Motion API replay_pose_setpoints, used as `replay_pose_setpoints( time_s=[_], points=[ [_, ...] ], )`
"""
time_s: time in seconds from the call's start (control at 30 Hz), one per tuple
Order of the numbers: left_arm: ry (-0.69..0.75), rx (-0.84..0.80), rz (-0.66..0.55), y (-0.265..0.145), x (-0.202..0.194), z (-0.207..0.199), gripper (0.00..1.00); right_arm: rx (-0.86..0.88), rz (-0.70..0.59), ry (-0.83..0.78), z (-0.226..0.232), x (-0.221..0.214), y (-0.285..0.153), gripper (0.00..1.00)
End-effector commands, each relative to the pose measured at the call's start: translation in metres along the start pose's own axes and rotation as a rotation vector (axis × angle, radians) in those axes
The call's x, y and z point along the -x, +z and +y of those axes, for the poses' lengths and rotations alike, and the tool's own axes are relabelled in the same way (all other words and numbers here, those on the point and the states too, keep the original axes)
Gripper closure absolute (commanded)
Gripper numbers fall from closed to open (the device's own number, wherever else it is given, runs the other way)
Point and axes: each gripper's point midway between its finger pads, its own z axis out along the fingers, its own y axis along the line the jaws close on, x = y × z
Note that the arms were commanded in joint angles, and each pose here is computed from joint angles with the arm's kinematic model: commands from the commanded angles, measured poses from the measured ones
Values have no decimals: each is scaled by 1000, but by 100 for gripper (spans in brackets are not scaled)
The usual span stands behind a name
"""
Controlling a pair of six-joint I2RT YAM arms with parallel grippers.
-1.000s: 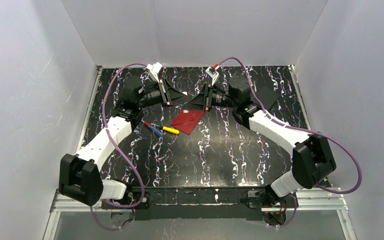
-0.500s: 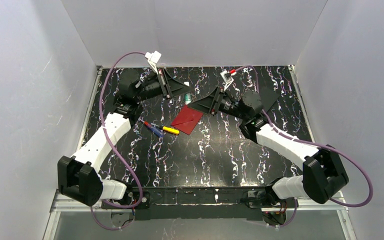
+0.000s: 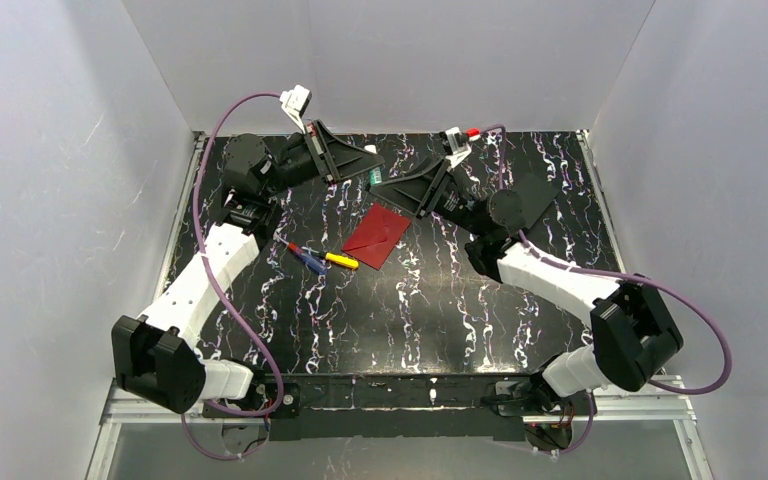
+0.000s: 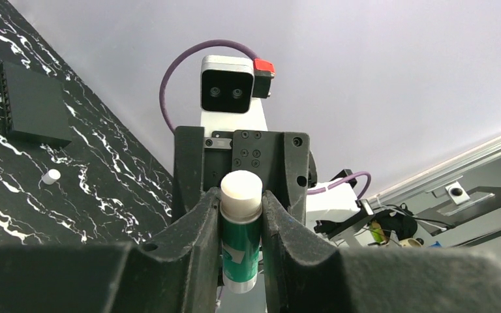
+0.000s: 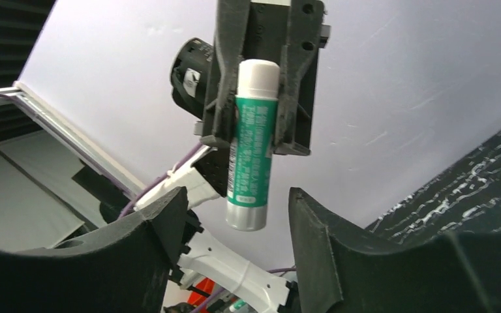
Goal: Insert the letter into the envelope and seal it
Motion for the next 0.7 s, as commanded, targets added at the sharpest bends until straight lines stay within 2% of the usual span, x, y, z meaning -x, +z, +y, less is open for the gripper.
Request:
replay_pose_setpoints(
  time_s=[0.0, 0.17, 0.23, 0.33, 0.4, 0.6, 0.67],
  points=[
    [51, -79, -42, -3, 14, -38, 100, 131, -54, -40, 38, 18, 12, 41],
    [48, -80, -38, -4, 12, -37, 100, 108, -81, -38, 35, 23, 15, 78],
    [45, -80, -27, -4, 9, -35, 98, 83, -73, -48, 31, 24, 17, 89],
    [27, -71, -1, -6, 0, -27, 79, 47, -43, -73, 25, 22, 22, 95],
    [11, -63, 16, -7, -6, -20, 71, 31, -29, -84, 22, 21, 24, 95],
    [-10, -40, 37, -11, -20, -6, 68, 2, 4, -90, 16, 17, 25, 95],
    [-4, -35, 30, -11, -20, -4, 75, -1, 8, -89, 14, 16, 25, 95]
  ],
)
